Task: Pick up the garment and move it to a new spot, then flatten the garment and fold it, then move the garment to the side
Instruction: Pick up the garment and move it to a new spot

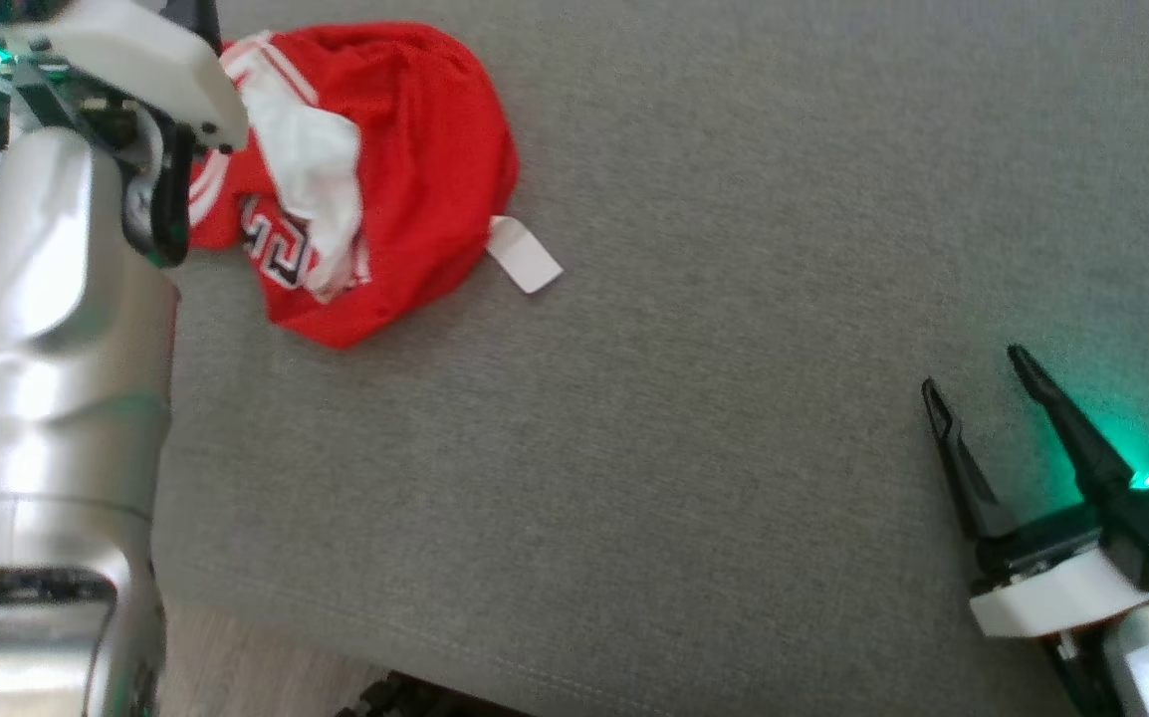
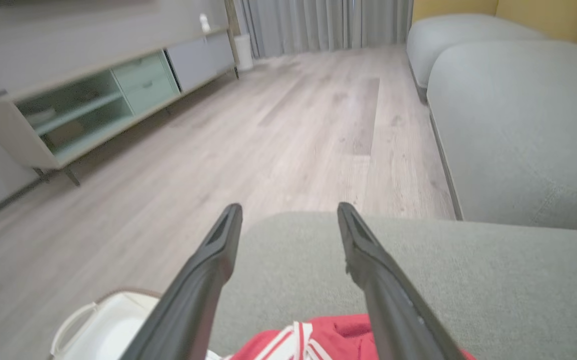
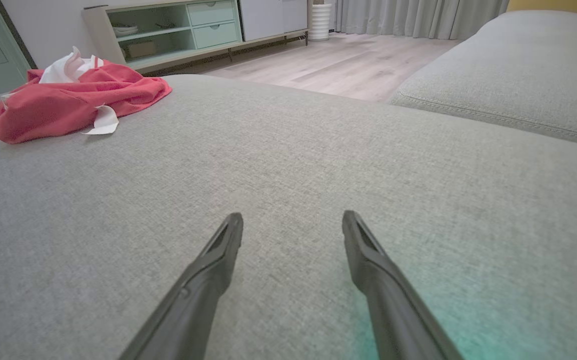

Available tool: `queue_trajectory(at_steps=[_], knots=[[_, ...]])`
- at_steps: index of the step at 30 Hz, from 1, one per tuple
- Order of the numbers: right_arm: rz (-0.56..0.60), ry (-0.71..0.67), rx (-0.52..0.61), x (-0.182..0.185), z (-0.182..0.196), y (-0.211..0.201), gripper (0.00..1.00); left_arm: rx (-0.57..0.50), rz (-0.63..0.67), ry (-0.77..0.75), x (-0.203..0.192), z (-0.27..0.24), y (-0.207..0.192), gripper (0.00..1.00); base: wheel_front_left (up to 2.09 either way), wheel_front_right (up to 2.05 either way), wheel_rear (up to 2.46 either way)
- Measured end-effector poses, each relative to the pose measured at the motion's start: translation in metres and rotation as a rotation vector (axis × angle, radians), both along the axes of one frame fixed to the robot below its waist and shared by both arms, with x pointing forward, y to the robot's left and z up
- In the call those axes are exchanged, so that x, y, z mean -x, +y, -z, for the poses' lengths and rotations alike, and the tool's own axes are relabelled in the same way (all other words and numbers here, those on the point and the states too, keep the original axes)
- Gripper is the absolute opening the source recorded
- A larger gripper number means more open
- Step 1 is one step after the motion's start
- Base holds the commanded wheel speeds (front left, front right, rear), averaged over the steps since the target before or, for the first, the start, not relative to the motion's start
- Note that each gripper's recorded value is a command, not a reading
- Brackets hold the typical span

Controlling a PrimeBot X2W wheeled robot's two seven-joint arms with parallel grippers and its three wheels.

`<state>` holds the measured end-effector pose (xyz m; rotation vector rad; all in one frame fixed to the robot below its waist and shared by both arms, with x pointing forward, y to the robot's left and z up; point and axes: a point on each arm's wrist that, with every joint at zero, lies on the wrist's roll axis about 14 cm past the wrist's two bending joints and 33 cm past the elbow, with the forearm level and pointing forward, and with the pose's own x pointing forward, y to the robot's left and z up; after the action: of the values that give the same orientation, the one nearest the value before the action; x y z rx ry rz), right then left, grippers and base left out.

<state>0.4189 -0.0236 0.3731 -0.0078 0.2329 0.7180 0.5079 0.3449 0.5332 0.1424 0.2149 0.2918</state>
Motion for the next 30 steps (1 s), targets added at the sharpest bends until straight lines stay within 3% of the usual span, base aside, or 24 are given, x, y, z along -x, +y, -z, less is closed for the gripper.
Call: queue_trajectory(at_steps=[4,8,12,13,14,20,24,30], knots=[[0.016,-0.021,-0.003,-0.01,0.0,-0.01,1.0,0.119,-0.022,0.23,-0.01,0.063,-0.002,1.0,0.0,0.0,0.0],[0.056,-0.036,-0.003,-0.018,-0.001,-0.023,1.0,0.163,-0.061,0.495,0.01,0.136,-0.003,1.0,0.0,0.0,0.0],[0.084,-0.033,0.0,-0.018,0.002,-0.032,1.0,0.22,-0.054,0.62,0.023,0.173,-0.016,1.0,0.0,0.0,0.0],[0.09,-0.032,-0.001,-0.019,0.002,-0.033,1.0,0.216,-0.046,0.628,0.023,0.176,-0.018,0.45,0.0,0.0,0.0],[0.094,-0.033,-0.003,-0.02,0.002,-0.034,1.0,0.202,-0.037,0.62,0.02,0.175,-0.017,0.02,0.0,0.0,0.0],[0.116,-0.038,-0.003,-0.017,-0.006,-0.033,1.0,0.079,0.02,0.432,-0.005,0.132,-0.015,0.0,0.0,0.0,0.0],[0.139,-0.052,-0.042,-0.007,-0.027,-0.026,1.0,-0.003,0.064,0.248,-0.029,0.061,-0.013,0.0,0.0,0.0,0.0],[0.213,-0.106,-0.088,0.016,-0.067,-0.033,1.0,-0.082,0.218,-0.014,-0.051,-0.054,-0.057,0.0,0.0,0.0,0.0]])
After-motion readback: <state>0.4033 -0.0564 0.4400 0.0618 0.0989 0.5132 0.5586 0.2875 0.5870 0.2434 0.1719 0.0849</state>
